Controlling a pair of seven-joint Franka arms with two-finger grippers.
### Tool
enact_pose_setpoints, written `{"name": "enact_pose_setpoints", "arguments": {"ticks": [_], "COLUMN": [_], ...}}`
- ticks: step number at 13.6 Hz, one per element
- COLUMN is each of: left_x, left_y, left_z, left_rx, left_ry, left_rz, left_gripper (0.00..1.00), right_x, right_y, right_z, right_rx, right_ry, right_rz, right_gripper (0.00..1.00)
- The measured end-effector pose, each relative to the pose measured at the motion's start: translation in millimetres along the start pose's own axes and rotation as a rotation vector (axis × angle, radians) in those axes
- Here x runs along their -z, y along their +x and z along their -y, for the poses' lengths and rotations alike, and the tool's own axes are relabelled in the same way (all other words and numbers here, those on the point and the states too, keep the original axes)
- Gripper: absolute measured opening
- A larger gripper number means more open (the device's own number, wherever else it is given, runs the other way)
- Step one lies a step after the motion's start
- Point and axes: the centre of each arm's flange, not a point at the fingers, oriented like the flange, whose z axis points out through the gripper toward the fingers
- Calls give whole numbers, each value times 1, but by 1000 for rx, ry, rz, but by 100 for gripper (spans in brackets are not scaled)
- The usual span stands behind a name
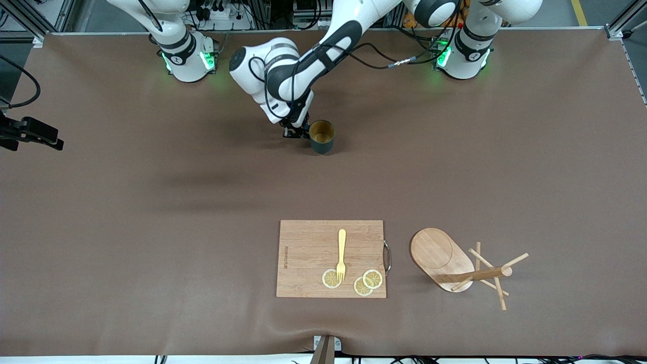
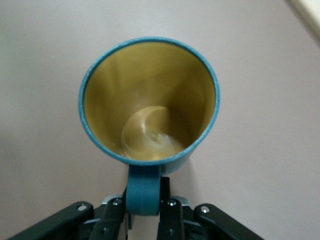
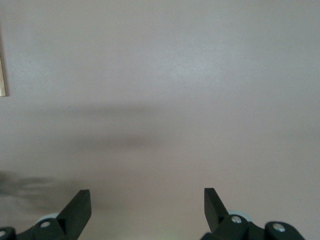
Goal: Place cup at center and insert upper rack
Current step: 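Lift the mug by its handle with the left gripper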
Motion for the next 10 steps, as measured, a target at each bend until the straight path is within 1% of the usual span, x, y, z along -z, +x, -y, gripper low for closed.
{"name": "enact_pose_setpoints", "arguments": {"ticks": [2,4,6,8,10], "left_x": [31,48,59,75,95], "left_y": [25,56,89,121,158], "left_z": [-19,-41,-62,-78,-95], "left_rx": [8,10,3,-9,-12], "left_ry": [-26,-25,-29,-49,-66], "left_rz": [79,147,191,237,318], "left_gripper": [21,21,21,21,21], "right_x": [0,1,1,1,2], "right_y": [0,0,0,0,0], "right_z": [0,0,1,1,1], "right_rx": [0,0,1,1,2], "right_ry": [0,0,0,0,0], "right_rz": [-1,-1,-2,-2,-4], "right_gripper": [100,100,100,100,100]}}
